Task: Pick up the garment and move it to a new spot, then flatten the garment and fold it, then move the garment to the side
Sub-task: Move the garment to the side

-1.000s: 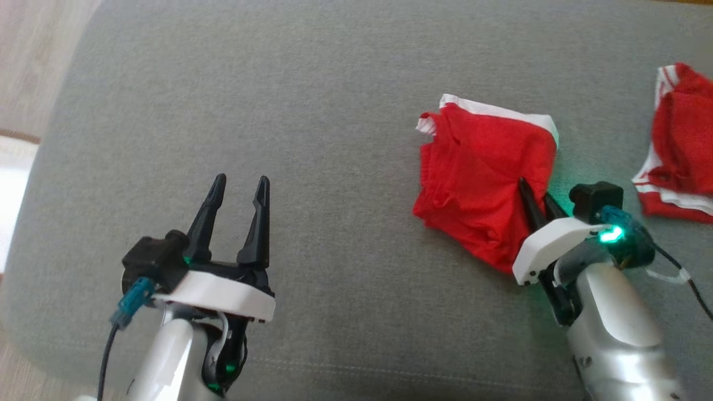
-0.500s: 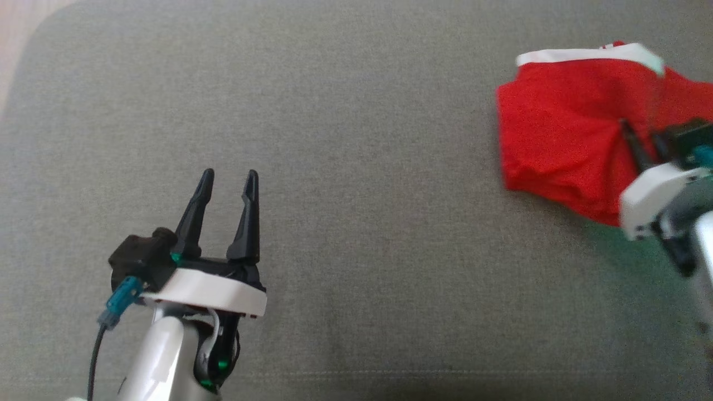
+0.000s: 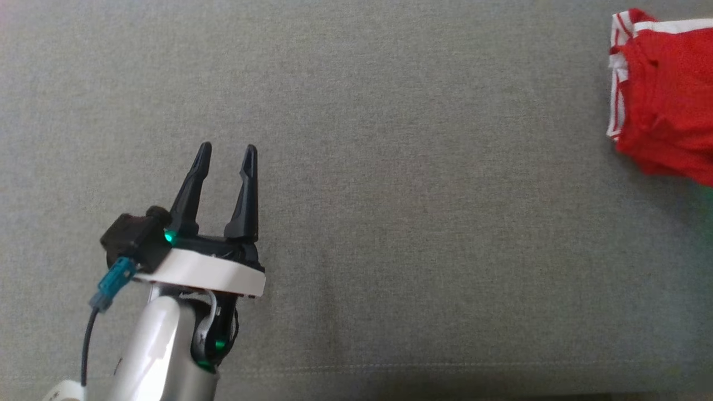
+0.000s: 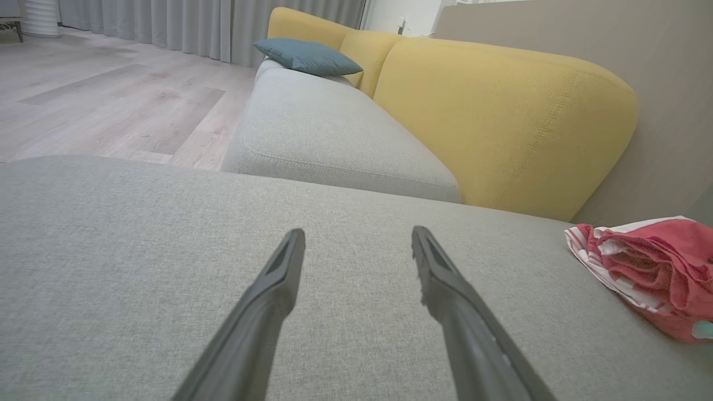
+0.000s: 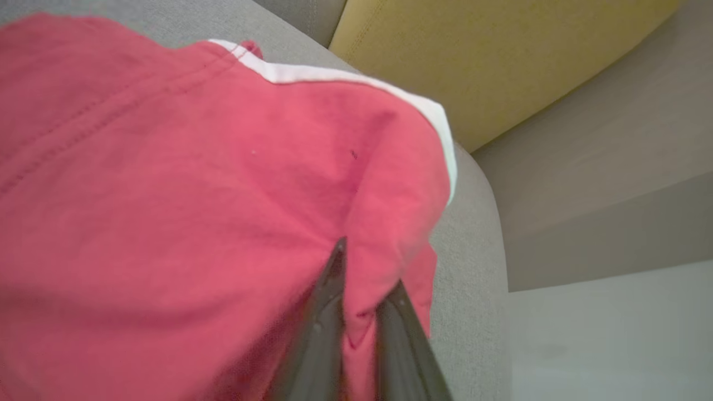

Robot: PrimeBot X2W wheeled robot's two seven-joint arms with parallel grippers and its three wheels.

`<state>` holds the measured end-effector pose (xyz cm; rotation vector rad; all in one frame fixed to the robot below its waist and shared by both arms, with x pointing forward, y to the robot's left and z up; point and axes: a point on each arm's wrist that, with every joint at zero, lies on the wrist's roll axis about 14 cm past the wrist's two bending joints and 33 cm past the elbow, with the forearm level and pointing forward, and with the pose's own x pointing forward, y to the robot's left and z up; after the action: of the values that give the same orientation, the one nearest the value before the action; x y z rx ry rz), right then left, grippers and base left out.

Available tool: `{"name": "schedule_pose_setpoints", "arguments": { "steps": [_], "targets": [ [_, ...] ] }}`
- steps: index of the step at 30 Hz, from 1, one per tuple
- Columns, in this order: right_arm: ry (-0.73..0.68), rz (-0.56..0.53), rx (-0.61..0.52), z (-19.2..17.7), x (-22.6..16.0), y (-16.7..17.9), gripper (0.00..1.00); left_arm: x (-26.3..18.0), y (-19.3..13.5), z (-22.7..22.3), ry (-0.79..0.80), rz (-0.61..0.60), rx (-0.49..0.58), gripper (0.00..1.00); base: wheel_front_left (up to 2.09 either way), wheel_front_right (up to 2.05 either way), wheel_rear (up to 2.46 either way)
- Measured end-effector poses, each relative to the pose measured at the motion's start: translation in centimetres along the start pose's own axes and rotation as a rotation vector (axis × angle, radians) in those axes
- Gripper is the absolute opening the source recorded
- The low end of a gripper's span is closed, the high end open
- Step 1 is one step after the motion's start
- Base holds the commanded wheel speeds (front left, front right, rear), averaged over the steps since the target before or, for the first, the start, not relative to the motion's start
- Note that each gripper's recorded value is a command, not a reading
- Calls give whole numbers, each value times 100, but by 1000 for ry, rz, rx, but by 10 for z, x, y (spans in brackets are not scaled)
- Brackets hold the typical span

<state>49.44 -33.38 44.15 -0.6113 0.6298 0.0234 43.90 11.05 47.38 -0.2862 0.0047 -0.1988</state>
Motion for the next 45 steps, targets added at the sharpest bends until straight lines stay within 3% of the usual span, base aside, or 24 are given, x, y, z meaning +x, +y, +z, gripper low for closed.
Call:
{"name": "schedule_pose_setpoints", "arguments": {
  "steps": [2, 12, 20, 21, 22, 23, 36, 45],
  "targets": [
    [7, -16, -37, 1, 2, -4, 0, 0, 2, -3, 7, 5, 0, 100, 0, 0, 0],
    [-31, -96, -18, 20, 2, -25, 0, 2, 9, -5, 10, 17, 0, 100, 0, 0, 0],
    [-12, -107, 53, 10, -3, -23, 2, 5, 8, -3, 5, 9, -2, 100, 0, 0, 0],
    [-20, -109, 69, 12, -3, -22, 31, 5, 8, -3, 4, 9, -2, 100, 0, 0, 0],
    [-29, -110, 88, 14, -4, -21, 96, 5, 8, -3, 4, 9, -2, 100, 0, 0, 0],
    [-34, -112, 108, 16, -4, -20, 100, 5, 8, -3, 3, 9, -2, 100, 0, 0, 0],
    [-172, -116, 174, 55, -12, -12, 100, 1, 10, 4, -11, 17, 6, 100, 0, 0, 0],
    [-519, -3, 331, 139, -46, 37, 100, -7, 8, 29, -71, 26, 21, 100, 0, 0, 0]
  ]
}}
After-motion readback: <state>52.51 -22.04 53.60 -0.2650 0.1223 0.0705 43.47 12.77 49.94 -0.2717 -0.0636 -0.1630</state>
